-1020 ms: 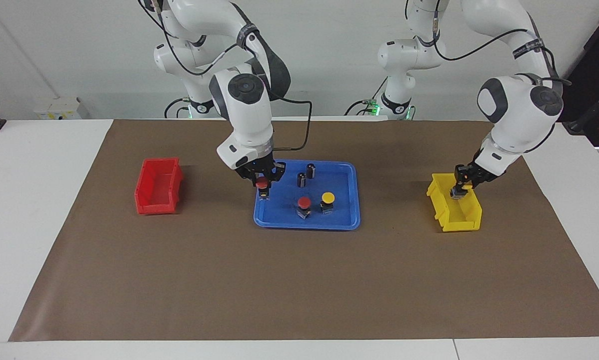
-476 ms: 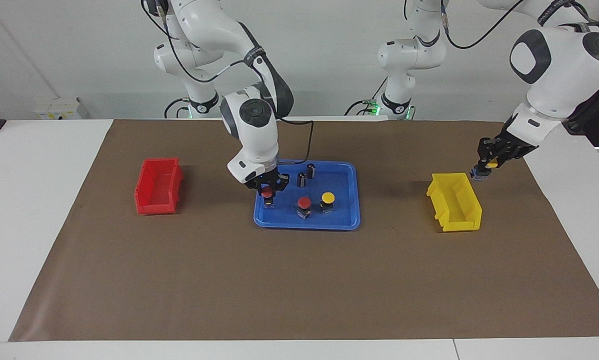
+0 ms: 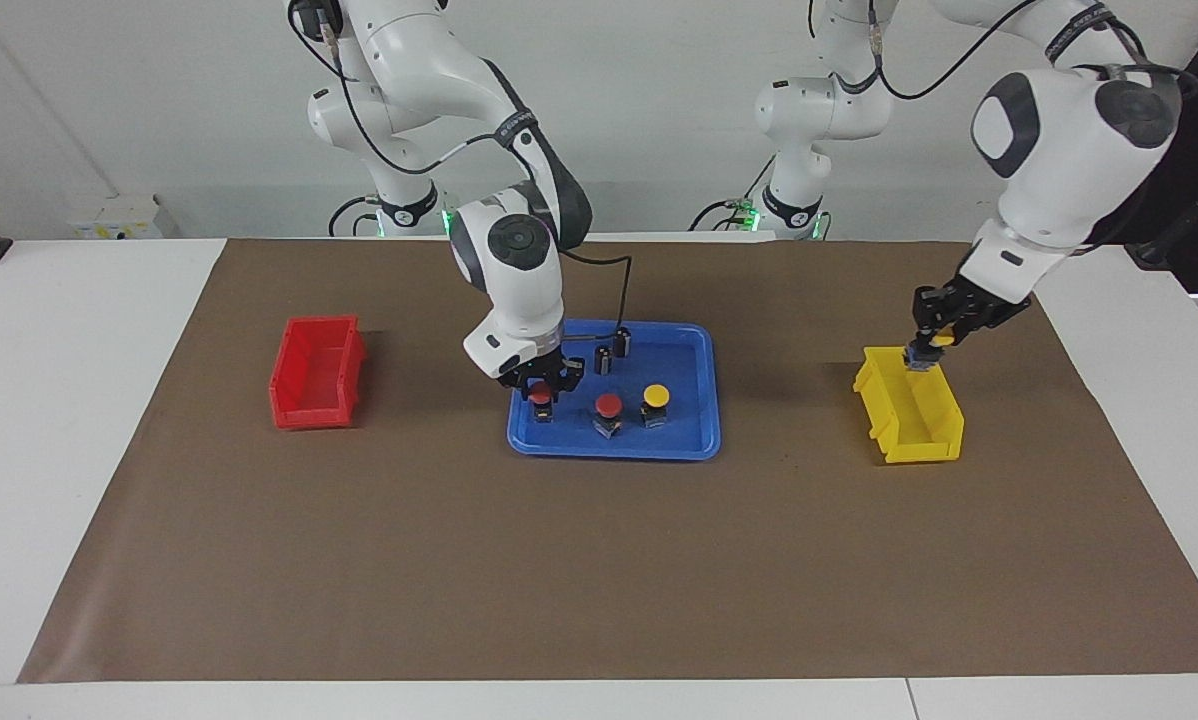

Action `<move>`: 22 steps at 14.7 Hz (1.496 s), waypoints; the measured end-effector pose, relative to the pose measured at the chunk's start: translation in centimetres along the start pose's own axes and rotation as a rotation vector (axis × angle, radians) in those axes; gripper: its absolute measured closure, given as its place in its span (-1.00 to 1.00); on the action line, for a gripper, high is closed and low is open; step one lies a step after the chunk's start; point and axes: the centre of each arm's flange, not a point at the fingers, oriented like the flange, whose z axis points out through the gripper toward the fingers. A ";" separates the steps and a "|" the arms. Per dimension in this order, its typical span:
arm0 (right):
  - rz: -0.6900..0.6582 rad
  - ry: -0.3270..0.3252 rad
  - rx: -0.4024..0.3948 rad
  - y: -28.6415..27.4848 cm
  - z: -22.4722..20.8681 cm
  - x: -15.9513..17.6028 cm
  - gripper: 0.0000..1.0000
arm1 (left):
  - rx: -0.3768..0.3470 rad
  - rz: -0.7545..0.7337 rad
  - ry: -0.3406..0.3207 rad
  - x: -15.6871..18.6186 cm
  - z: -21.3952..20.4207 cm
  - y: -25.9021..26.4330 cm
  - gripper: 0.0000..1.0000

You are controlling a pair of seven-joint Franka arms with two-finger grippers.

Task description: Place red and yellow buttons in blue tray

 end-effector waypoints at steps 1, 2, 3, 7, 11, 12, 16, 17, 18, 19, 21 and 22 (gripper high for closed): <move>0.011 0.010 0.004 0.3 -1.4 0.9 -0.56 | 0.002 -0.009 0.001 -0.6 0.6 3.5 0.17; 0.033 0.025 0.010 1.1 -3.6 2.2 -0.76 | 0.003 -0.017 0.003 -1.3 1.2 6.8 0.17; 0.070 0.043 0.020 2.9 -6.8 3.9 -0.96 | 0.001 -0.027 0.009 -2.0 2.0 9.6 0.17; 0.141 0.061 0.024 12.6 -18.4 7.6 -1.00 | -0.019 -0.052 0.032 -3.6 6.7 15.2 0.17; 0.076 0.021 0.005 19.4 -23.5 7.1 -1.00 | -0.051 -0.070 0.039 -4.1 10.4 18.9 0.17; 0.064 0.006 0.001 21.5 -24.3 6.8 -1.00 | -0.054 -0.072 0.042 -4.2 11.0 19.9 0.17; 0.035 -0.061 -0.005 29.7 -27.2 4.7 -1.00 | -0.060 -0.067 0.055 -4.0 13.4 21.5 0.17; 0.036 -0.076 -0.004 31.6 -27.6 4.2 -1.00 | -0.058 -0.068 0.054 -3.8 14.0 21.6 0.17; 0.037 -0.090 -0.003 33.2 -27.8 3.8 -1.00 | -0.056 -0.068 0.052 -3.7 14.5 21.7 0.17; 0.031 -0.098 -0.001 34.4 -27.8 3.7 -1.00 | -0.056 -0.068 0.052 -3.6 14.9 21.7 0.17; 0.013 -0.108 0.002 35.9 -27.2 3.6 -1.00 | -0.056 -0.066 0.054 -3.5 15.4 22.0 0.17; 0.010 -0.107 0.003 36.4 -26.7 3.7 -1.00 | -0.056 -0.064 0.053 -3.5 15.6 22.1 0.16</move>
